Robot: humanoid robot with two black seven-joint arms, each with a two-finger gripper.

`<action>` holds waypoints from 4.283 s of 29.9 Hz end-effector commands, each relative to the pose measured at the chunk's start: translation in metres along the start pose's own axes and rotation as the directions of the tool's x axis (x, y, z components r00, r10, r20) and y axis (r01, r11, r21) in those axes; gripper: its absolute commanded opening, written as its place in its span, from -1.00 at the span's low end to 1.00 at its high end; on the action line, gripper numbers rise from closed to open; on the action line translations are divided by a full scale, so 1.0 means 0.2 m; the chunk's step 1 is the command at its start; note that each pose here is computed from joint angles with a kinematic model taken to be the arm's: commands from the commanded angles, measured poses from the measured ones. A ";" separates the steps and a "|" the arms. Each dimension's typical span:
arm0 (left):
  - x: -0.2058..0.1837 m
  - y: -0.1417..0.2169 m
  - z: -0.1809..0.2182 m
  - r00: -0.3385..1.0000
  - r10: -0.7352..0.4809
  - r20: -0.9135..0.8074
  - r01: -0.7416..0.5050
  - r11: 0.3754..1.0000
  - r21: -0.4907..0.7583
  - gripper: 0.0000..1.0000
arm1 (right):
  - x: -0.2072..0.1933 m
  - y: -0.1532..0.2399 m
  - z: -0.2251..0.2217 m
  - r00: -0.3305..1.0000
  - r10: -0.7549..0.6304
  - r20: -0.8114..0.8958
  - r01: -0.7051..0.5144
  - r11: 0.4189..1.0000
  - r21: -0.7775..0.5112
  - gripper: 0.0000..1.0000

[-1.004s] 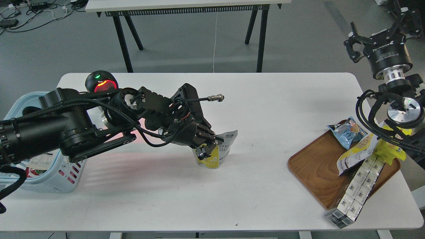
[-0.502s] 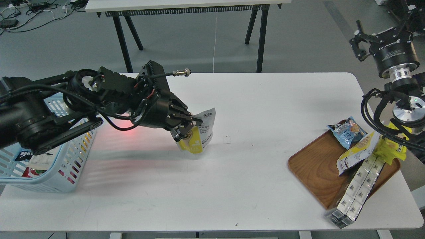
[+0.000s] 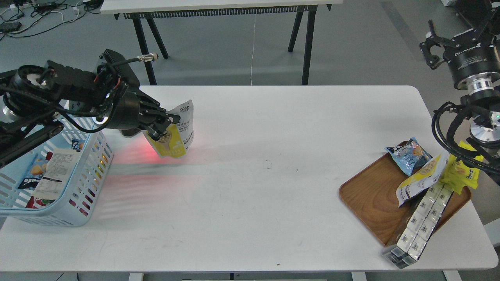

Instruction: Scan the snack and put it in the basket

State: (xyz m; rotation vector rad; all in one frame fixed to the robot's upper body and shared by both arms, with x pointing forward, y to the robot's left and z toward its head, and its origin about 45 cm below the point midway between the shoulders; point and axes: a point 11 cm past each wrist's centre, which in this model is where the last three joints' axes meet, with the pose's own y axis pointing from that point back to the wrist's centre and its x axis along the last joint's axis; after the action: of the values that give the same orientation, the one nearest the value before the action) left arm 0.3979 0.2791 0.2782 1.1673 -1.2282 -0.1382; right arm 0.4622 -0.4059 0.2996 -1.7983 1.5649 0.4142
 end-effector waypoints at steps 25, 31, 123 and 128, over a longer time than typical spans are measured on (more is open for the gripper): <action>0.00 0.05 -0.12 0.999 0.011 -0.039 -0.008 0.998 0.067 -1.00 | 0.00 0.00 -0.01 1.000 0.001 -0.003 -0.001 1.000 0.001 0.98; 0.06 0.08 0.01 0.999 0.038 0.030 -0.038 0.999 0.007 -1.00 | 0.02 0.01 -0.03 1.000 0.005 -0.013 -0.005 1.000 0.006 0.98; 0.53 0.83 -0.83 -0.356 0.364 -0.861 -0.823 0.314 0.473 0.99 | -0.05 -0.09 -0.37 0.999 -0.031 -0.020 0.033 0.991 0.133 0.98; 0.50 0.64 -0.91 -0.556 0.204 -0.806 -0.753 0.286 0.592 0.99 | -0.12 -0.15 -0.38 0.998 -0.061 0.011 0.060 0.992 0.114 0.98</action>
State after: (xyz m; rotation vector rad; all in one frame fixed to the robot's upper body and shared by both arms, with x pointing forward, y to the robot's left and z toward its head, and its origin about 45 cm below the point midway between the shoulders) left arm 0.5033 0.3894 0.4810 -0.3072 -0.2594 1.2093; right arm 0.4668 -0.4437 0.3704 -1.7449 1.5137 0.2866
